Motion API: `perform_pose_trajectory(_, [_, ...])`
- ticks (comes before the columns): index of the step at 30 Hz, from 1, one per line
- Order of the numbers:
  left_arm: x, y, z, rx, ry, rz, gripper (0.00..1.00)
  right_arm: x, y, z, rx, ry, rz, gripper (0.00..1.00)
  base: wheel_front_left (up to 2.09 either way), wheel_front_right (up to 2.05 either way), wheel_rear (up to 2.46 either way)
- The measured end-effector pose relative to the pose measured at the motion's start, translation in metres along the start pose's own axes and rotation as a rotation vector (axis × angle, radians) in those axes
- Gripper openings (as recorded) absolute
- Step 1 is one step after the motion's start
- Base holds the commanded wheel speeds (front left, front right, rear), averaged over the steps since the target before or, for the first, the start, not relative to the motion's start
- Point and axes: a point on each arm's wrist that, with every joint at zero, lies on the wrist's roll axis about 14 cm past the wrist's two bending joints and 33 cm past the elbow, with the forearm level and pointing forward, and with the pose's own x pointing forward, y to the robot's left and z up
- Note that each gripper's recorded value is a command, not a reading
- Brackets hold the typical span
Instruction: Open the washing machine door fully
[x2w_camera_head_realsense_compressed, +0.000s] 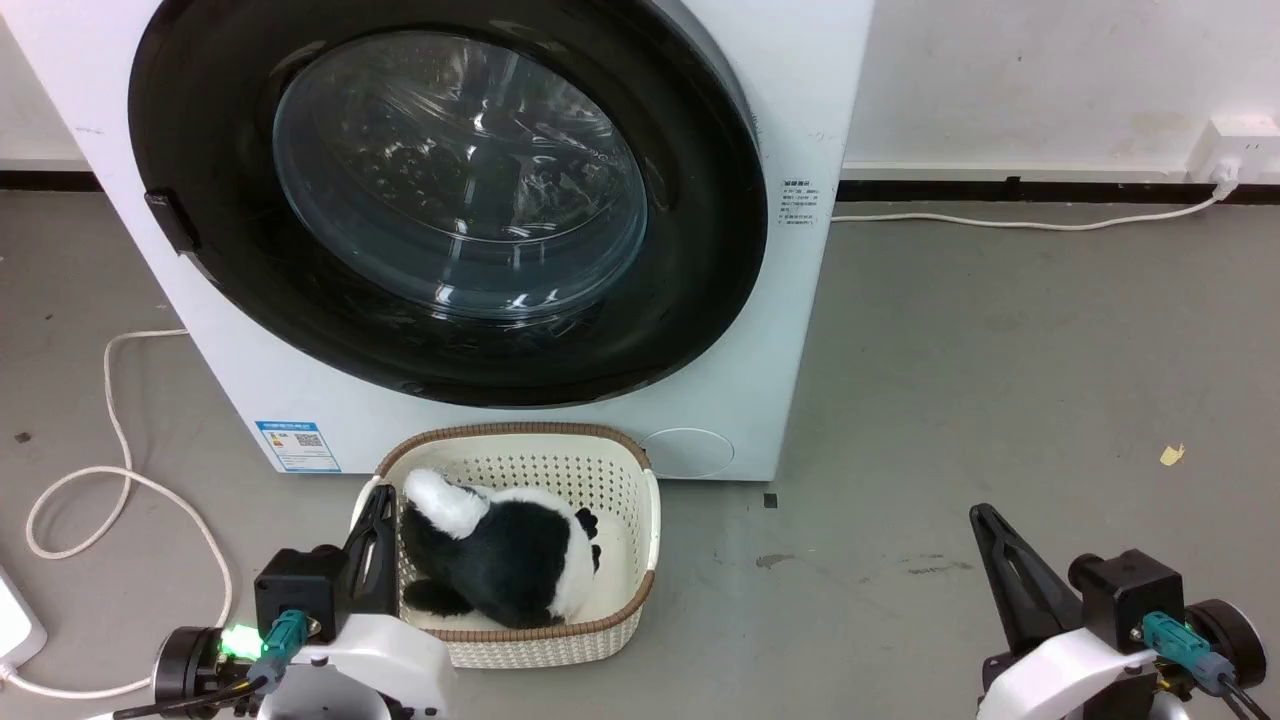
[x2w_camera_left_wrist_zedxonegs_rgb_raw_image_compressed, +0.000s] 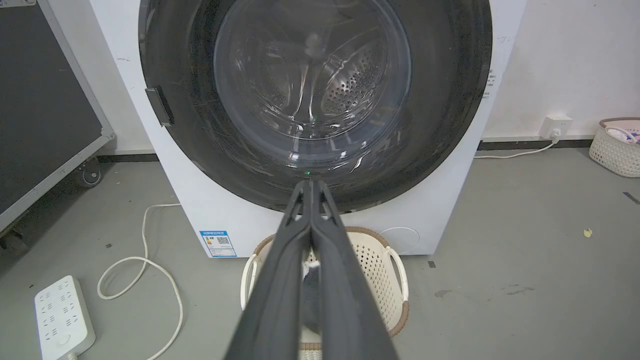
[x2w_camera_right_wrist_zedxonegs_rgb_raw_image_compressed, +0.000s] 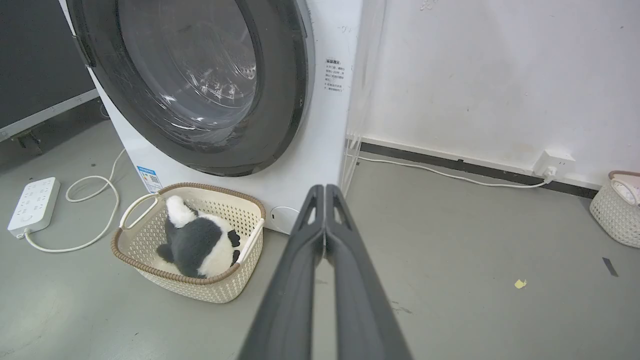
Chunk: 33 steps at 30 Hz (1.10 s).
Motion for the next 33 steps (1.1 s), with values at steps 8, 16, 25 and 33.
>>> perform_pose_trajectory(8, [0.0000, 0.0000, 0.0000, 0.000, 0.000, 0.000, 0.00, 0.0000, 0.0000, 0.0000, 0.000, 0.000, 0.000, 0.00, 0.00, 0.00, 0.00])
perform_pose_trajectory(16, [0.0000, 0.0000, 0.0000, 0.000, 0.000, 0.000, 0.00, 0.0000, 0.0000, 0.0000, 0.000, 0.000, 0.000, 0.00, 0.00, 0.00, 0.00])
perform_pose_trajectory(25, [0.0000, 0.0000, 0.0000, 0.000, 0.000, 0.000, 0.00, 0.0000, 0.0000, 0.0000, 0.000, 0.000, 0.000, 0.00, 0.00, 0.00, 0.00])
perform_pose_trajectory(33, [0.0000, 0.0000, 0.0000, 0.000, 0.000, 0.000, 0.00, 0.0000, 0.0000, 0.0000, 0.000, 0.000, 0.000, 0.00, 0.00, 0.00, 0.00])
